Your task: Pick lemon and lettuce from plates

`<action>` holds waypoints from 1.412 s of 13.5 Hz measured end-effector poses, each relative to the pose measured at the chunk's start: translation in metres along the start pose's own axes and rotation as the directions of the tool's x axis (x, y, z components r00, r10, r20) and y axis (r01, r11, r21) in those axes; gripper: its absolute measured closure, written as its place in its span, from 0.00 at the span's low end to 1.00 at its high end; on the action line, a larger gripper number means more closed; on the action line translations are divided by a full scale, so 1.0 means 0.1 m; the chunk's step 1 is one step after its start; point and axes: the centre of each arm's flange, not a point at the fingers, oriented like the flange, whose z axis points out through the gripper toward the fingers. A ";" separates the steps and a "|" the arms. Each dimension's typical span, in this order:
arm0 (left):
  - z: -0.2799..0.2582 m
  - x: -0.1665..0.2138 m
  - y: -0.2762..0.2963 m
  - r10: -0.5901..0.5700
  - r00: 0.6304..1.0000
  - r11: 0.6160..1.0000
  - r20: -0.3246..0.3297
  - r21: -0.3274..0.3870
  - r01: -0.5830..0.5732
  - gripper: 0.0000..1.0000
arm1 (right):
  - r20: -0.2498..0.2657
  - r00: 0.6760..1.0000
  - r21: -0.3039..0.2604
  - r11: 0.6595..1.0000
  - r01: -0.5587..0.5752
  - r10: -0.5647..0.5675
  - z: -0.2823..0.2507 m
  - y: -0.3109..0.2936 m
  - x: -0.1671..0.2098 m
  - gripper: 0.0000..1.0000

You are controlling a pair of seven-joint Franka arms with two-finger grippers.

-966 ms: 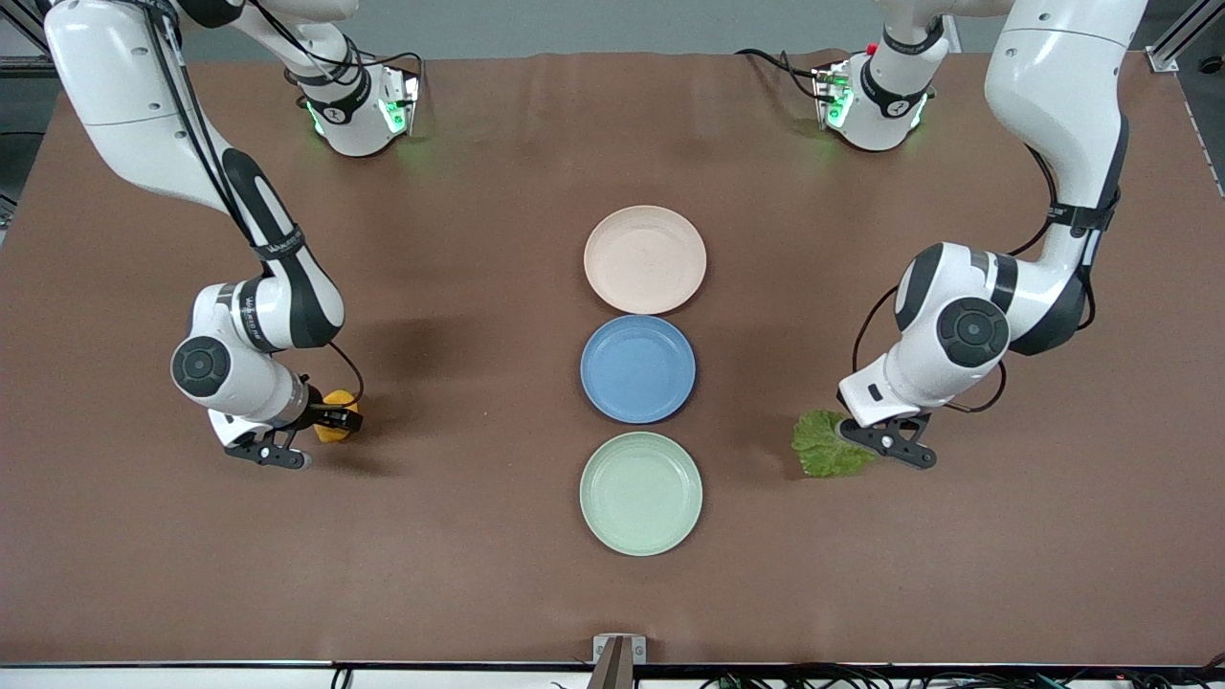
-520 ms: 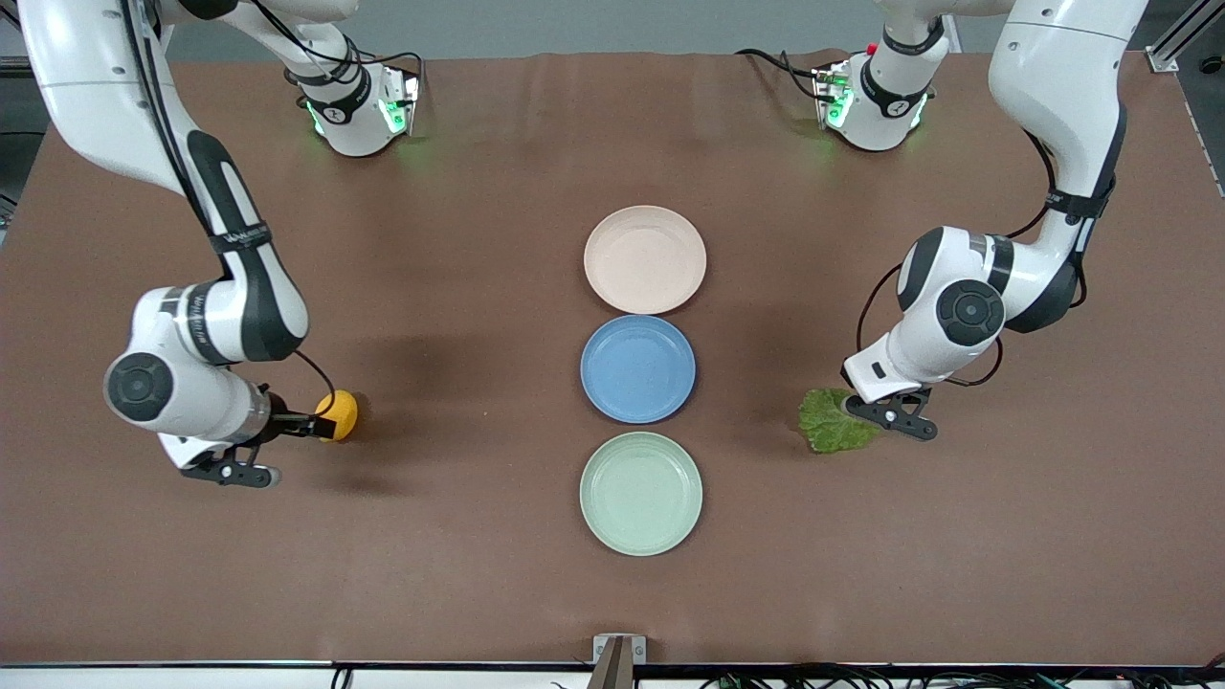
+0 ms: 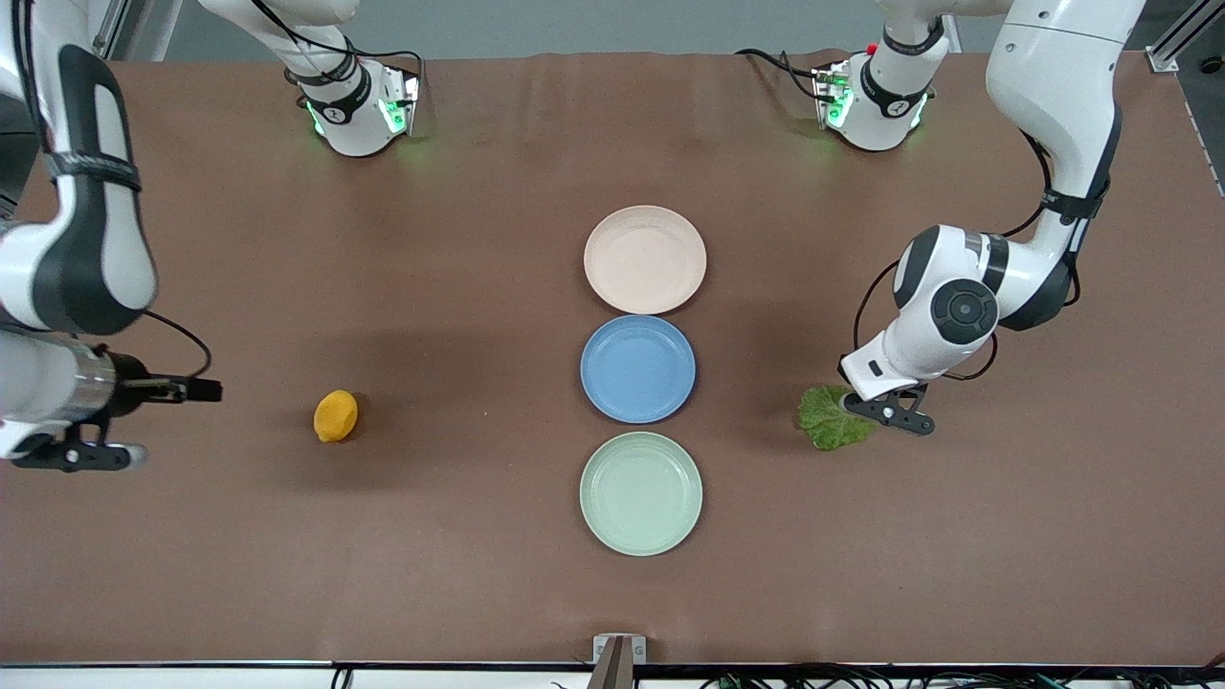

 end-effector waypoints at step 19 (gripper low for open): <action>-3.27 -0.25 -0.61 -0.355 0.932 0.929 -0.070 0.082 0.360 0.00 | -0.063 0.997 0.010 0.999 0.050 -0.050 -0.82 -0.07 -0.41 0.00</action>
